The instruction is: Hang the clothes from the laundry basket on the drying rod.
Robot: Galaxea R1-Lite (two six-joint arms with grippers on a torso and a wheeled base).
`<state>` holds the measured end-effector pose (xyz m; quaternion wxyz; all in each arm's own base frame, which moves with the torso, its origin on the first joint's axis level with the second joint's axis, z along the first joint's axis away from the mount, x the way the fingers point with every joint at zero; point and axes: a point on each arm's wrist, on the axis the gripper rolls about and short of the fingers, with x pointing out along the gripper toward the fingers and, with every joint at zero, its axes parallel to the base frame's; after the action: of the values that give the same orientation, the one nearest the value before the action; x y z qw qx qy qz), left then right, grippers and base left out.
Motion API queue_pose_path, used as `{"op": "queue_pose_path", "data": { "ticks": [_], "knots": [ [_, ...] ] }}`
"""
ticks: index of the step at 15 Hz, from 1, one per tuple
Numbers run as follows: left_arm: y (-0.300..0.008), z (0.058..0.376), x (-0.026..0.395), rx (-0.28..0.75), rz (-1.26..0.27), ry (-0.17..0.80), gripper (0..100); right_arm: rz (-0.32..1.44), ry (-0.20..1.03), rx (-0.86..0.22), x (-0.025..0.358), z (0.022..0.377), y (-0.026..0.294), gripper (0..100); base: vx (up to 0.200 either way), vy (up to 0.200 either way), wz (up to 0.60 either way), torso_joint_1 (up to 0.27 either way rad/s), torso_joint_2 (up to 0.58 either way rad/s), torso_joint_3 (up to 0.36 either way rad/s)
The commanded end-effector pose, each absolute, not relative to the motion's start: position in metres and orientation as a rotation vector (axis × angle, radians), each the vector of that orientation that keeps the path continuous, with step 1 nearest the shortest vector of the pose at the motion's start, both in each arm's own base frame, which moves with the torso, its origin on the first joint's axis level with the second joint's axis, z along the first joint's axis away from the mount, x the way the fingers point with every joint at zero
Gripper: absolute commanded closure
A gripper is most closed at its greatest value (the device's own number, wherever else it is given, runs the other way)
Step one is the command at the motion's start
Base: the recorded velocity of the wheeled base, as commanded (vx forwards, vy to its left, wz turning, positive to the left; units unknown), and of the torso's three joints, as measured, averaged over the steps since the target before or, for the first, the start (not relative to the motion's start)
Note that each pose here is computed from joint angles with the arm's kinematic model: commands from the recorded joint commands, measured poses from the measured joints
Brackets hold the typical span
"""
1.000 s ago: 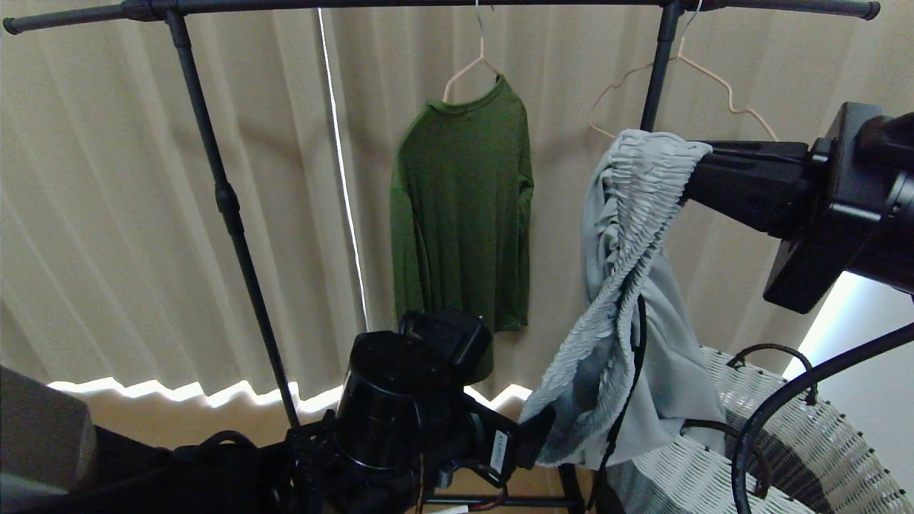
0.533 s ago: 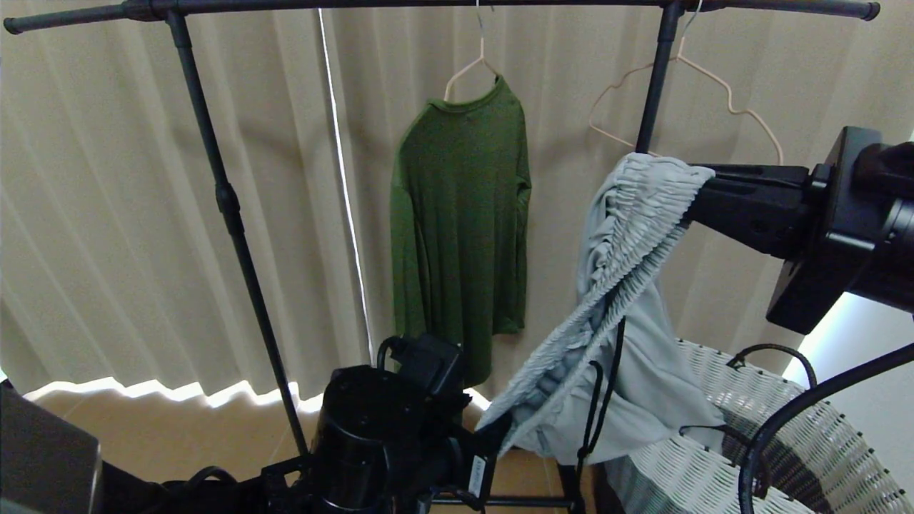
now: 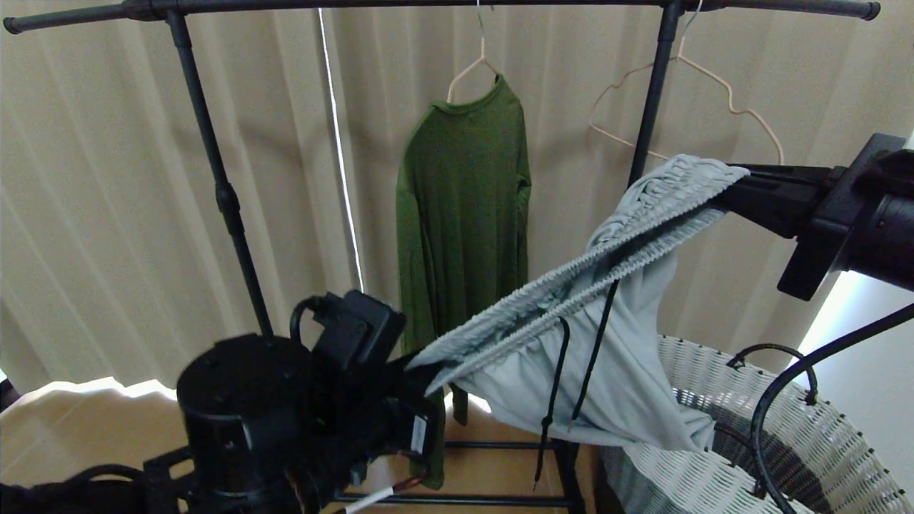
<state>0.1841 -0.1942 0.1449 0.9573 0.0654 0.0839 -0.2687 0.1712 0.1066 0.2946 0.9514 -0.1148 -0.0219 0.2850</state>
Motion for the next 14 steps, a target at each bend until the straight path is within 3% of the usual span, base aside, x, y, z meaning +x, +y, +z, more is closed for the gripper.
{"op": "queue_pose_path", "data": {
  "ticks": [1, 2, 3, 7, 11, 14],
  "knots": [
    [-0.167, 0.233, 0.192, 0.058, -0.459, 0.025, 100, 0.542, -0.056, -0.234, 0.171, 0.297, 0.099, 100, 0.000, 0.000, 0.00, 0.000, 0.00, 0.000],
    [-0.166, 0.243, 0.193, 0.054, -0.451, 0.021, 100, 0.541, -0.060, -0.233, 0.171, 0.298, 0.098, 100, 0.000, 0.000, 0.00, 0.000, 0.00, 0.000],
    [-0.158, 0.284, 0.200, 0.042, -0.413, 0.009, 100, 0.537, -0.090, -0.227, 0.169, 0.306, 0.097, 100, 0.000, 0.000, 0.00, 0.000, 0.00, 0.000],
    [-0.145, 0.373, 0.207, -0.021, -0.362, -0.107, 100, 0.527, -0.201, -0.197, 0.168, 0.341, 0.097, 100, 0.000, 0.000, 0.00, 0.000, 0.00, 0.000],
    [-0.141, 0.395, 0.199, -0.001, -0.441, -0.090, 100, 0.525, -0.218, -0.193, 0.178, 0.349, 0.103, 100, 0.000, 0.000, 0.00, 0.000, 0.00, 0.000],
    [-0.141, 0.377, 0.198, 0.029, -0.452, -0.016, 100, 0.529, -0.186, -0.201, 0.181, 0.341, 0.104, 100, 0.000, 0.000, 0.00, 0.000, 0.00, 0.000]
  ]
}}
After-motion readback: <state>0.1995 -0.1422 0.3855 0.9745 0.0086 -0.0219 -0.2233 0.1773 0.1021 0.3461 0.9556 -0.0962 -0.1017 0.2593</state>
